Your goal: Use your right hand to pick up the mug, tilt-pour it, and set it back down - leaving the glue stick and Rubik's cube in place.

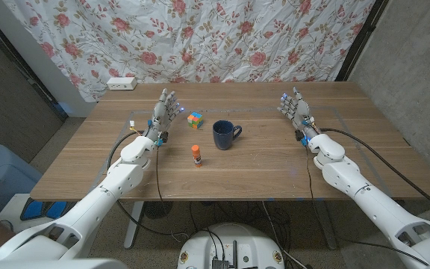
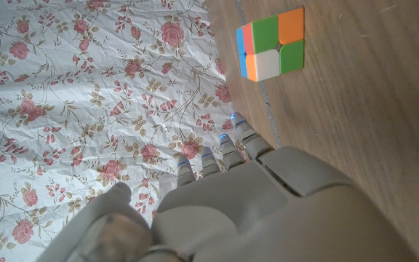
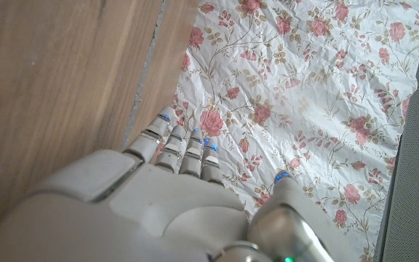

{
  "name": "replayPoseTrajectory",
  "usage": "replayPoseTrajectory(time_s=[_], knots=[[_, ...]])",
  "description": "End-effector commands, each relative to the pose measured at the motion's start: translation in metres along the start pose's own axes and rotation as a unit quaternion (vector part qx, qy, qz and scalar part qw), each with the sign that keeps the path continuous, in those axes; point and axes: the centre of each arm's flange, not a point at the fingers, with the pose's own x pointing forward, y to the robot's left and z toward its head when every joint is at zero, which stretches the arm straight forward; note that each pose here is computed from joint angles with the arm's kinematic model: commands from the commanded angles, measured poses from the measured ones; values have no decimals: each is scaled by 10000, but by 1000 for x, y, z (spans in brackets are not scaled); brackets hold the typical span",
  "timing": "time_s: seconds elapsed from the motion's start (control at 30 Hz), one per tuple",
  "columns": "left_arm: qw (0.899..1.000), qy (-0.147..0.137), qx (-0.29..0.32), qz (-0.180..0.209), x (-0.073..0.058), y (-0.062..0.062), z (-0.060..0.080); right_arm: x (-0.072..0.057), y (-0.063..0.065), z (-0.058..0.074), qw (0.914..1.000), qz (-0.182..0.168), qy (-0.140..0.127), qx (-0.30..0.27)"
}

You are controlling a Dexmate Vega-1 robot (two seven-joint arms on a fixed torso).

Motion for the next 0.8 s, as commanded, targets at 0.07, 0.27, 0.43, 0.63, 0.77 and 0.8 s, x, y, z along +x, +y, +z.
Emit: replayPoseTrajectory(time_s=[0.07,0.27,0.43,0.63,0.77,0.8], knots=[[10000,1,-1,1,0,0,0,0,6,1,9993,248,-159,-250],[10000,1,-1,1,0,0,0,0,8,4,9980,456,-262,-358],[10000,1,-1,1,0,0,0,-2,11,10,9962,634,-288,-522],[10000,2,0,-10,0,0,0,-6,20,15,9938,818,-315,-682],[10000,2,0,-10,0,0,0,-9,27,16,9909,984,-317,-862],[10000,2,0,-10,0,0,0,-9,28,16,9903,1023,-306,-885]])
